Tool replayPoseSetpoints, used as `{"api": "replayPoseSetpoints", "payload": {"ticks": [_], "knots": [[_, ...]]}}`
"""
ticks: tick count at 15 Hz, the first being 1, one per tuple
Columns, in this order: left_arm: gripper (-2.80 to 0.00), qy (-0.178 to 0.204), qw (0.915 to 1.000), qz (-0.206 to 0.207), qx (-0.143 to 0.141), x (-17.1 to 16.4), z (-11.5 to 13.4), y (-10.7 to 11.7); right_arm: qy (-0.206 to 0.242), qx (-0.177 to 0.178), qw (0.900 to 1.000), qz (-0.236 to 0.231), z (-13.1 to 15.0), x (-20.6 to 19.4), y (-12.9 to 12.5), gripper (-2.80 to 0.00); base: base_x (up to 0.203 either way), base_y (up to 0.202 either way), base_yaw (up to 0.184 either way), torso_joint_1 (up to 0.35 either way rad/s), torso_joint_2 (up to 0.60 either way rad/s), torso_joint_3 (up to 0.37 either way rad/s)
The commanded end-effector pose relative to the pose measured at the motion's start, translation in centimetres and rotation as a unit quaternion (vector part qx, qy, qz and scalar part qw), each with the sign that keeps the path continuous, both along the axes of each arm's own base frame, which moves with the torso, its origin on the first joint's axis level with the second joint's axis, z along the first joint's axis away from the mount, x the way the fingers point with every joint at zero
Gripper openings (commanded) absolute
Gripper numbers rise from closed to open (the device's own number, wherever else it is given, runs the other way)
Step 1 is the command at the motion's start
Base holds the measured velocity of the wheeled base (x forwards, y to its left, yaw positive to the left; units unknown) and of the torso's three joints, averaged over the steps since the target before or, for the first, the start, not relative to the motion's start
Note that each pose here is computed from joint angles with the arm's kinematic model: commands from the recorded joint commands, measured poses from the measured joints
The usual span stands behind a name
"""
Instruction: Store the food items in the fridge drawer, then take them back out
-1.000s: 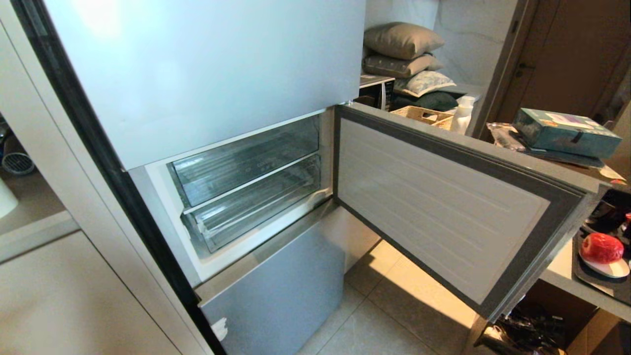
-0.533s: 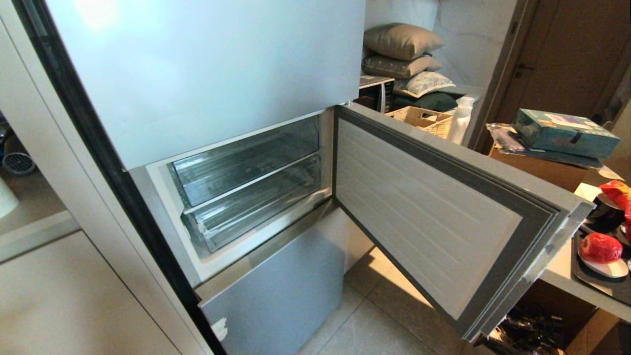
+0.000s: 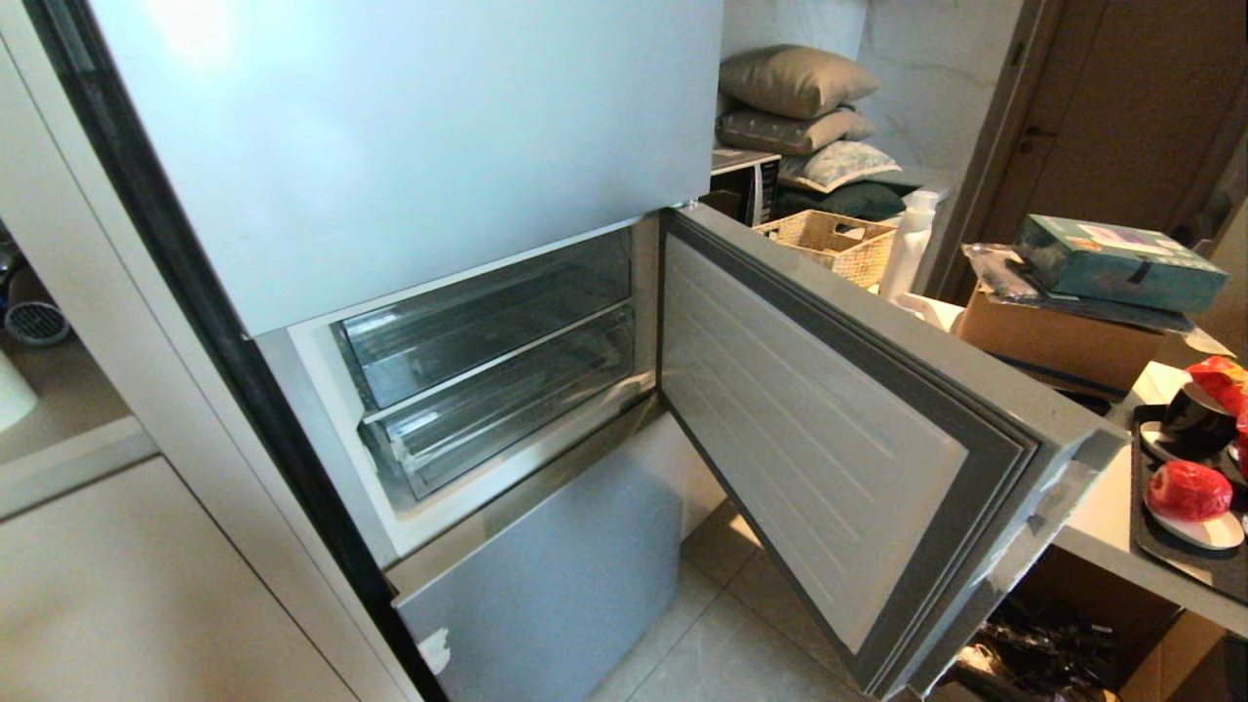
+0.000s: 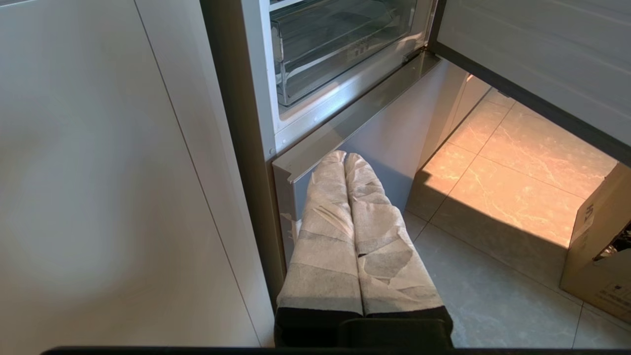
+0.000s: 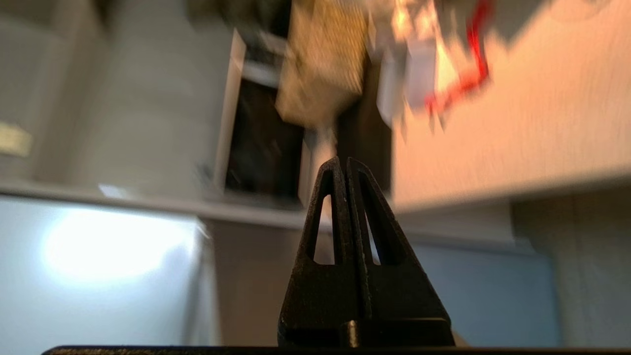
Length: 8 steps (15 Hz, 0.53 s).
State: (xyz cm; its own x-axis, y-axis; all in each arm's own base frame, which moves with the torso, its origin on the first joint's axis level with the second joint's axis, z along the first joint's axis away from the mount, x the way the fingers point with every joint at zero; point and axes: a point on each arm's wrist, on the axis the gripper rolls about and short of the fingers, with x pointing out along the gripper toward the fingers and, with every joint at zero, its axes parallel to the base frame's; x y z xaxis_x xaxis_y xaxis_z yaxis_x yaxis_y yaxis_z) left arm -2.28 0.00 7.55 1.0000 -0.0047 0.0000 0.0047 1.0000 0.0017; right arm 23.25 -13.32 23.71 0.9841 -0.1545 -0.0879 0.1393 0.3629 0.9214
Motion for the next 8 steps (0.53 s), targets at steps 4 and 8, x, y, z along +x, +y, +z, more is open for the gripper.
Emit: {"api": "replayPoseSetpoints", "payload": {"ticks": [4,8], "knots": [[-2.80,0.001,1.0000,0.000,0.000,0.0,0.0,0.0,0.114,-0.085,0.983,0.113,-7.6,8.2,7.7,-2.80,0.000,0.000,0.000,0.000,0.00,0.000],[-2.80,0.001,1.0000,0.000,0.000,0.0,0.0,0.0,0.110,-0.186,0.961,0.170,-10.4,11.7,14.7,-2.80,0.000,0.000,0.000,0.000,0.00,0.000]]}}
